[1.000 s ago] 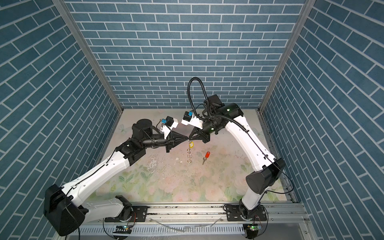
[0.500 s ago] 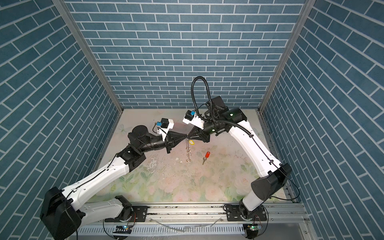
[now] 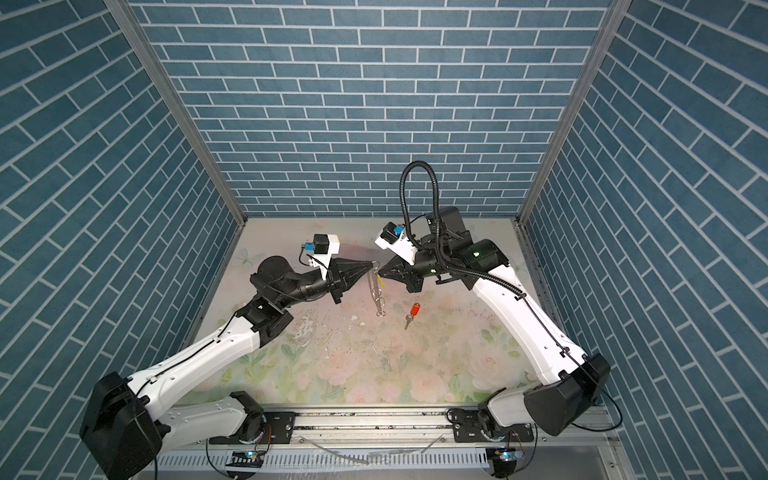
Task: Put the keys on the keyring
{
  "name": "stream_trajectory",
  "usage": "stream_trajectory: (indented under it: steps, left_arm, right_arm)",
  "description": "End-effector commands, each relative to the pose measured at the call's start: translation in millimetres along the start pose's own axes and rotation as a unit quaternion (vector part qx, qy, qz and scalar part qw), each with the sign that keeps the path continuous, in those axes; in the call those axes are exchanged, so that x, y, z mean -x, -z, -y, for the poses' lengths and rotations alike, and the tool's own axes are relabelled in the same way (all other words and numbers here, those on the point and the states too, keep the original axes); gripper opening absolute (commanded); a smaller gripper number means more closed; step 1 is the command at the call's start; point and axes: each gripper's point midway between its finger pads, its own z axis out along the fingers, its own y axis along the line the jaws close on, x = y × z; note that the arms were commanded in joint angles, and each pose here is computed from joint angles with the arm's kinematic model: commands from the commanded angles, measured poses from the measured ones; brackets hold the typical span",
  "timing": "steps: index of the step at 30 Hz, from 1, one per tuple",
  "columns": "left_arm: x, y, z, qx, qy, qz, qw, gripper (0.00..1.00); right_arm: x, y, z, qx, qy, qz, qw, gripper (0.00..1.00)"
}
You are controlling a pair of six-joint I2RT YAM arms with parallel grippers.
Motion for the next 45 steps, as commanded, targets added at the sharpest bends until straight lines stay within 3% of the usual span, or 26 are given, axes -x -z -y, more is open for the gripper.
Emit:
stream_trajectory:
  steps: [1, 14, 25, 45]
  left_arm:
    - [20, 3, 7, -0.008, -0.016, 0.036, 0.999, 0.0]
    - [18, 4, 7, -0.009, -0.008, 0.044, 0.999, 0.0]
    - [18, 2, 7, -0.016, 0.0, 0.054, 0.998, 0.0]
    - [17, 10, 10, -0.007, -0.014, 0.048, 0.999, 0.0]
  right_arm:
    - [8, -1, -4, 0.011, -0.009, 0.028, 1.0, 0.03]
    - [24, -5, -13, 0.05, -0.023, 0.084, 0.995, 0.0]
    - [24, -18, -24, 0.066, -0.022, 0.08, 0.994, 0.0]
    - [10, 21, 4, -0.096, -0.025, 0.087, 0.991, 0.03]
